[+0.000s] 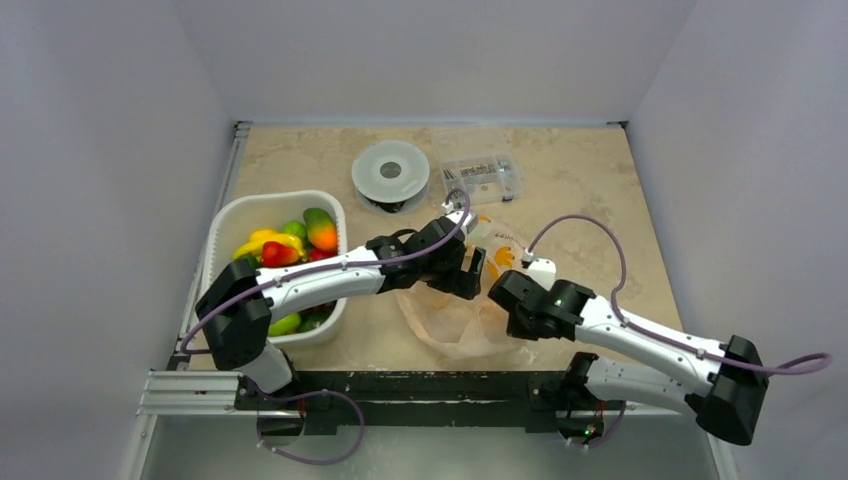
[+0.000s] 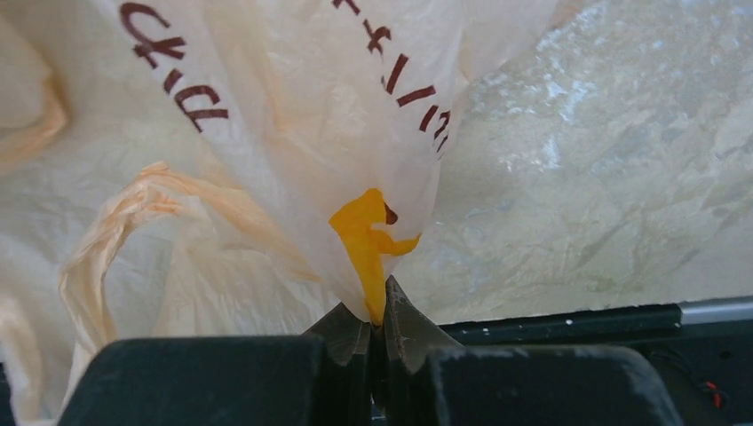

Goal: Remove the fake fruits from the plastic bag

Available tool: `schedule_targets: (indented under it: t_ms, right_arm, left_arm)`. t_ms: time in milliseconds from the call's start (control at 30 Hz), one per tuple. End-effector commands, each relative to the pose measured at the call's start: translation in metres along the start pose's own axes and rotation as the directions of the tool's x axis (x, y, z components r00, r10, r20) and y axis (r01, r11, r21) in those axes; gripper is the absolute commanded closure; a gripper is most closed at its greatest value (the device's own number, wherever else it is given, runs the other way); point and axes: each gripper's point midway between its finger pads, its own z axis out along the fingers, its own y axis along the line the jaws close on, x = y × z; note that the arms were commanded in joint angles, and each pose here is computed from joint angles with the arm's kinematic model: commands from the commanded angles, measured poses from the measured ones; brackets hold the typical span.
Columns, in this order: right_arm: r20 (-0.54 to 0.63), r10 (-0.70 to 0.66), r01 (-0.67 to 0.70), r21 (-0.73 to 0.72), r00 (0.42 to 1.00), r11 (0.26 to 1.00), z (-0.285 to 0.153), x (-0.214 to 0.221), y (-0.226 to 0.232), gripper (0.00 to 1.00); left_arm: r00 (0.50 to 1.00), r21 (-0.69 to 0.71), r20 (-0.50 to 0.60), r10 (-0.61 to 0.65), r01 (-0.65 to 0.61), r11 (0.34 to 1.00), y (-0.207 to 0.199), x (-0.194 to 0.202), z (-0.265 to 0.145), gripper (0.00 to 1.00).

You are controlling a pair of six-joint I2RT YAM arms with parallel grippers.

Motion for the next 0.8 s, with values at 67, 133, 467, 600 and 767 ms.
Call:
schedule_targets:
  t_ms: [67,133,467,600,767]
  right_arm:
    - [0.154,0.063,-0.024,-0.24,0.986,0.97,-0.025,-0.032,0.029,1.0]
    - [0.208,0.117,-0.044,-0.325,0.971,0.945,-0.043,-0.044,0.03,1.0]
    - [0.424,0.198,0.085,-0.56,0.884,0.824,-0.14,-0.132,0.098,1.0]
    - [0.464,0.131,0.146,-0.515,0.876,0.845,-0.153,-0.15,0.114,1.0]
    - [0.414,0.134,0.101,-0.498,0.9,0.861,-0.141,-0.135,0.101,1.0]
  left_arm:
    - [0.994,0.065,0.053,-0.1,0.097,0.993,-0.006,0.001,0.007,0.13]
    - [0.993,0.068,0.063,-0.102,0.097,0.993,-0.005,0.002,0.003,0.13]
    - [0.984,0.116,0.142,-0.111,0.095,0.989,-0.008,-0.021,-0.035,0.13]
    - [0.979,0.119,0.148,-0.138,0.121,0.985,0.0,-0.023,-0.041,0.15]
    - [0.976,0.125,0.139,-0.17,0.153,0.98,0.005,-0.015,-0.037,0.22]
